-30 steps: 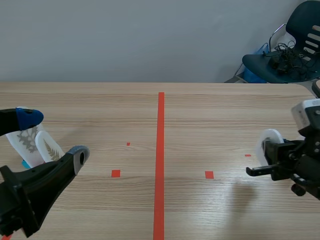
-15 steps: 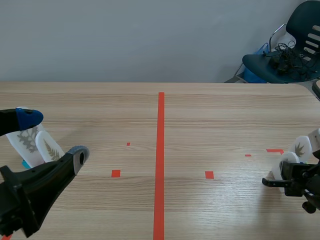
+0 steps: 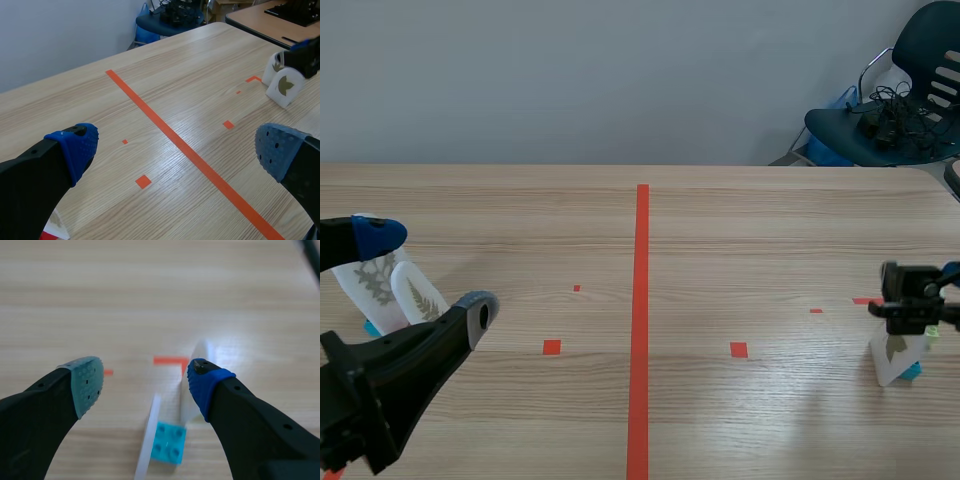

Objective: Do the leaf sorting experiment

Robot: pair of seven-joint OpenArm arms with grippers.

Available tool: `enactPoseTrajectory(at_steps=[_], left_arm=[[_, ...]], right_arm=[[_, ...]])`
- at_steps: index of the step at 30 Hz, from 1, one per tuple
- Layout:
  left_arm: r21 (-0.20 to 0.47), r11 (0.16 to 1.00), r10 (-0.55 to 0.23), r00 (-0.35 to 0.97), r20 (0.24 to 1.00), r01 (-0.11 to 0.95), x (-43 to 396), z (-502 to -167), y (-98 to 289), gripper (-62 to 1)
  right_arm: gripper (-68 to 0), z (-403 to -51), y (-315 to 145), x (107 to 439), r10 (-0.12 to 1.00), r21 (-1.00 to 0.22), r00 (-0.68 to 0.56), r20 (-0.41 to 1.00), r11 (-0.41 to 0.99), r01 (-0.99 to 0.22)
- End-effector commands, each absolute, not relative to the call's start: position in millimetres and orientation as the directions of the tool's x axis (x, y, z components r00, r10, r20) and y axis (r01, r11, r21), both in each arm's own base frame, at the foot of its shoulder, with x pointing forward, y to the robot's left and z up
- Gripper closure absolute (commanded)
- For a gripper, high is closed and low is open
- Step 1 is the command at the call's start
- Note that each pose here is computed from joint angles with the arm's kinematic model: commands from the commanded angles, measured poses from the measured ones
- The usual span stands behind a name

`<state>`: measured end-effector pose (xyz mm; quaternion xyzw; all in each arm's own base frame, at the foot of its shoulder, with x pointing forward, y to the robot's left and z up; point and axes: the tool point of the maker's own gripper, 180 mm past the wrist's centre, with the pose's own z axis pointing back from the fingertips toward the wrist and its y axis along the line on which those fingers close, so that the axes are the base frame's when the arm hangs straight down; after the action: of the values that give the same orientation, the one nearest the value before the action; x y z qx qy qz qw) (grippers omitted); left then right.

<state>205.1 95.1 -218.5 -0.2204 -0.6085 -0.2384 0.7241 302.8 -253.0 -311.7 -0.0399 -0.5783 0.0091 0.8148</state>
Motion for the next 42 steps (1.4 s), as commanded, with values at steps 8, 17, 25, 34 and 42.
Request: enactPoseTrajectory(at_steps=[8,17,25,34,42], left_arm=[[-0.032,0.790,-0.061,0.131,0.989,0.612,207,-214,95,-62.3],[-0.032,0.790,-0.061,0.131,0.989,0.612,207,-214,95,-62.3],[-0.032,0.790,-0.061,0.131,0.989,0.612,207,-214,95,-62.3],[-0.032,0.790,-0.061,0.132,0.989,0.612,206,-214,95,-62.3],[-0.054,0.753,-0.089,0.182,0.979,0.656,198,-224,86,-62.3]], right_arm=[[-67.9,-190,-240,318,0.203,-0.194,0.151,0.967,0.978,-0.072],[-67.9,-199,-173,283,0.262,-0.184,0.195,0.945,0.921,-0.343],[-67.9,-205,-102,249,0.262,-0.118,0.212,0.942,0.846,-0.520],[-67.9,-209,-92,246,0.268,-0.114,0.212,0.940,0.831,-0.545],[-67.9,-208,-93,247,0.270,-0.119,0.207,0.940,0.831,-0.543]])
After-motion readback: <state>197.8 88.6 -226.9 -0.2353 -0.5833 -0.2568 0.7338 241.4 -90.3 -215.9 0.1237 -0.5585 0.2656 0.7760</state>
